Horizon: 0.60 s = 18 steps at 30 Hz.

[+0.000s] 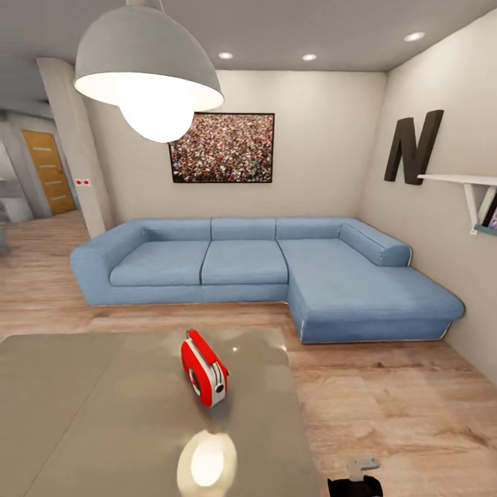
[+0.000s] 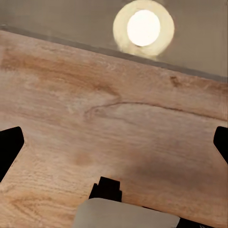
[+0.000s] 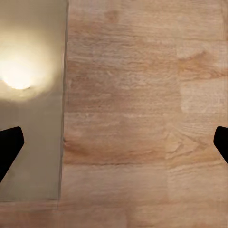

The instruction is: Turn on the radio receiver that's on the table in the living room.

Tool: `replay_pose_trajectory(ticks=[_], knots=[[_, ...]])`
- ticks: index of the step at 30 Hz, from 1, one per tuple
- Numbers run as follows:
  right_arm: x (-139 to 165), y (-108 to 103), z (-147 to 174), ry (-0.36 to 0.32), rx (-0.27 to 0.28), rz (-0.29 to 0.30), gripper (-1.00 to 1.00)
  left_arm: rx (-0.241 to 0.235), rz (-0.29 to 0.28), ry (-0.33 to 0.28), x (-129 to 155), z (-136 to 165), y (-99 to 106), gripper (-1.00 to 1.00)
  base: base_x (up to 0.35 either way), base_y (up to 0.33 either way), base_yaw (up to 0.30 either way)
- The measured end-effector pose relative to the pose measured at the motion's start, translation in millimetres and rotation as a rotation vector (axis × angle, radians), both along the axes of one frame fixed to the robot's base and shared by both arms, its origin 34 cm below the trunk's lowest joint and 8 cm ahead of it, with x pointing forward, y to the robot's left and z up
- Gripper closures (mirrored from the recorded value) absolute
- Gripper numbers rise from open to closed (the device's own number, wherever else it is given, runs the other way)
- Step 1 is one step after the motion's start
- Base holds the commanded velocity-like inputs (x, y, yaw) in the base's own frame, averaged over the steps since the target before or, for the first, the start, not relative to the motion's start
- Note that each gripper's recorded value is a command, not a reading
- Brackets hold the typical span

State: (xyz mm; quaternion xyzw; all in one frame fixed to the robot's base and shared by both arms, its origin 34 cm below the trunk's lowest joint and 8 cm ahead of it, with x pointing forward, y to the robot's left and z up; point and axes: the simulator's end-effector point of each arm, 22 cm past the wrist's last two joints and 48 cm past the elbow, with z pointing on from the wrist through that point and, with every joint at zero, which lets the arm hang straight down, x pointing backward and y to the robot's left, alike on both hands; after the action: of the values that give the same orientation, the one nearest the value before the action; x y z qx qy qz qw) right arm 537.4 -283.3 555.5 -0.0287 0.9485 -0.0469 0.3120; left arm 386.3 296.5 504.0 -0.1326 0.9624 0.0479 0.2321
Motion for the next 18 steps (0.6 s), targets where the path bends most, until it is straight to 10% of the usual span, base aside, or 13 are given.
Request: replay_pose_trajectory(ticks=[18], knots=[[0.3,1.0,0.1,-0.001,0.002,0.0,-1.0,0.007,0.002,-0.001,0.2,0.4,5.8,-1.0,0.155,0.0,0.252]])
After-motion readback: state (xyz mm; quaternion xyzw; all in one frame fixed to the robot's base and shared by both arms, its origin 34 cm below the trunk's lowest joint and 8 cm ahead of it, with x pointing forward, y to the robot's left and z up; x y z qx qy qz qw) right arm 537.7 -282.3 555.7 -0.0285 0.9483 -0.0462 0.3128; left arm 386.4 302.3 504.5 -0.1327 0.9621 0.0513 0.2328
